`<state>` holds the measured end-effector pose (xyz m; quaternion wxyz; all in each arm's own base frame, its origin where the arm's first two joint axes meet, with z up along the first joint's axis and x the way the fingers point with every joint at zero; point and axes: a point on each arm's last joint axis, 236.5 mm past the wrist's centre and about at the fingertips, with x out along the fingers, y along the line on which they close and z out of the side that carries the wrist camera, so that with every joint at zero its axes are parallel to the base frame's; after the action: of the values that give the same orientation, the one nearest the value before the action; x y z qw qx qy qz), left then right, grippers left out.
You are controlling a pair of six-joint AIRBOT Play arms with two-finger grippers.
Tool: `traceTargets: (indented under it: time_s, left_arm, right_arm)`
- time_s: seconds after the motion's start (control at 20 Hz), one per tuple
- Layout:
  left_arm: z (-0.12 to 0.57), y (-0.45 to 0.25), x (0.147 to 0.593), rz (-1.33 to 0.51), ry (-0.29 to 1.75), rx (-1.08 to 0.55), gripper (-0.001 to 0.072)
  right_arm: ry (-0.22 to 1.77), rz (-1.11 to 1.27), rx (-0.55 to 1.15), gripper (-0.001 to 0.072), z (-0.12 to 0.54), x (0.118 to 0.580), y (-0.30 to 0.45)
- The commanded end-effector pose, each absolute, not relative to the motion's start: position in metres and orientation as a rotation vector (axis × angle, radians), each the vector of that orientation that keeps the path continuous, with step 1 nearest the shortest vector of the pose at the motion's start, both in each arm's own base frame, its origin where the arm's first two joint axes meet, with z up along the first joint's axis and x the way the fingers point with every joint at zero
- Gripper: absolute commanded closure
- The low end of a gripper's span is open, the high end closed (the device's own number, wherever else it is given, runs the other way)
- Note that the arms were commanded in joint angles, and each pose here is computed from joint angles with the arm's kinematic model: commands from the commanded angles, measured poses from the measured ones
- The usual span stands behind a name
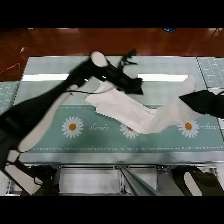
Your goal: Fold the shirts.
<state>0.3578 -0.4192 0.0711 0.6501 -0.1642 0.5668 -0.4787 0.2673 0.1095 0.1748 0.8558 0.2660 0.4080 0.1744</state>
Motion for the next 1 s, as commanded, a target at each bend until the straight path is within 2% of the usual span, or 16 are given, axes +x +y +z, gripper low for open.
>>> traceTargets:
  time_s: [0.0, 0.2, 0.35, 0.65, 0.85, 0.9, 0.95]
  left_arm:
    - [0.108, -0.304, 0.382, -0.923, 1.179, -0.236, 0.0683]
    - [0.126, -0.179, 0.362, -0.619, 1.054, -0.114, 0.0683]
    - [0.122, -0.132, 0.326, -0.489, 0.977, -0.154, 0.0683]
    - [0.056, -0.146, 0.26, -0.497, 1.067, -0.377, 0.0684]
    - [0.036, -0.144, 0.258, -0.474, 1.088, -0.394, 0.0683]
    - [0.037, -0.143, 0.263, -0.464, 1.068, -0.397, 0.0683]
    - [0.039, -0.141, 0.269, -0.453, 1.043, -0.401, 0.0683]
  right_arm:
    - [0.825, 0.484, 0.647, 0.0692, 0.177, 0.306, 0.16]
    - [0.875, 0.566, 0.702, 0.0692, 0.145, 0.361, 0.242]
    - [0.986, 0.594, 0.667, 0.0691, 0.101, 0.398, 0.299]
    - [1.15, 0.624, 0.697, 0.0691, 0.033, 0.436, 0.361]
    - [1.174, 0.625, 0.739, 0.069, 0.021, 0.446, 0.372]
    - [1.186, 0.628, 0.752, 0.0615, 0.018, 0.444, 0.375]
    - [1.207, 0.653, 0.748, 0.0361, 0.017, 0.437, 0.381]
